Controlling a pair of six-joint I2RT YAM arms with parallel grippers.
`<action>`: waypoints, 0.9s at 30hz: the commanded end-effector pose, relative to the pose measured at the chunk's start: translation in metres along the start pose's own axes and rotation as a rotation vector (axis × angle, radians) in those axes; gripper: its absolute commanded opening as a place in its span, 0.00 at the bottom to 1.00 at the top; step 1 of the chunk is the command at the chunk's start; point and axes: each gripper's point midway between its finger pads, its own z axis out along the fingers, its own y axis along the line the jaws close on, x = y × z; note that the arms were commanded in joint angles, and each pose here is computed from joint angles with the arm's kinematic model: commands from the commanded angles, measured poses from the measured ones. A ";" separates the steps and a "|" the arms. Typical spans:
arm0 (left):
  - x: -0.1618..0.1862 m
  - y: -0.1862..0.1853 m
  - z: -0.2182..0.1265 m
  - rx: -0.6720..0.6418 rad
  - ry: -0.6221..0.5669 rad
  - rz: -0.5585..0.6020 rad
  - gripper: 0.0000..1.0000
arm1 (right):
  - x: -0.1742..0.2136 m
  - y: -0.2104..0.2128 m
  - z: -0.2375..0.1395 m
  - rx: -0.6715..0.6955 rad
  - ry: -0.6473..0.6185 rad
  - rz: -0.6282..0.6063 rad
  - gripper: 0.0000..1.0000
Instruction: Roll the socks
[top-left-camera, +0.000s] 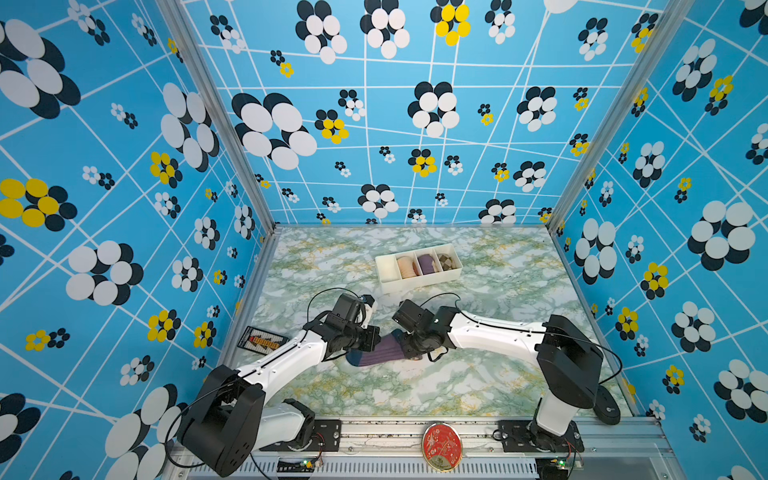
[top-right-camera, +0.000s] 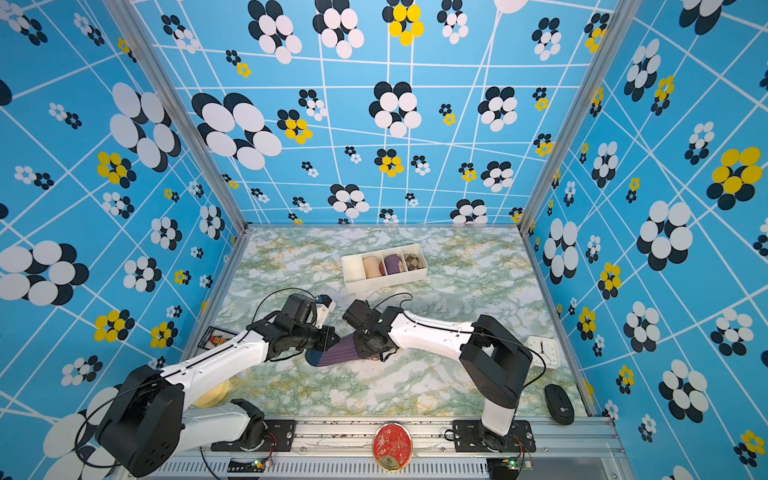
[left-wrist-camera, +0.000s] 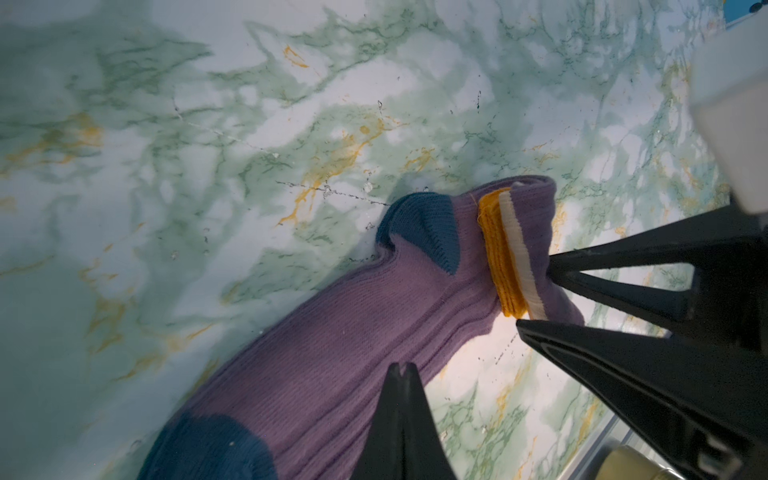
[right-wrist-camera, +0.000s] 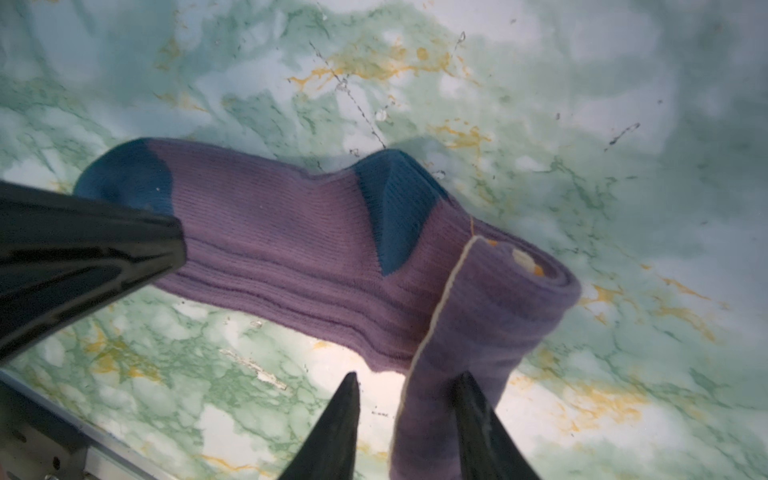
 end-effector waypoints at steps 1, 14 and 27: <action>0.007 0.003 0.002 0.008 0.014 -0.020 0.04 | 0.003 0.000 0.008 -0.013 0.024 0.013 0.40; 0.005 0.002 0.000 0.013 0.013 -0.020 0.04 | 0.004 0.002 0.014 -0.157 0.010 0.088 0.38; 0.001 -0.008 -0.001 0.046 0.011 -0.013 0.03 | 0.003 -0.007 0.020 -0.336 -0.018 0.238 0.34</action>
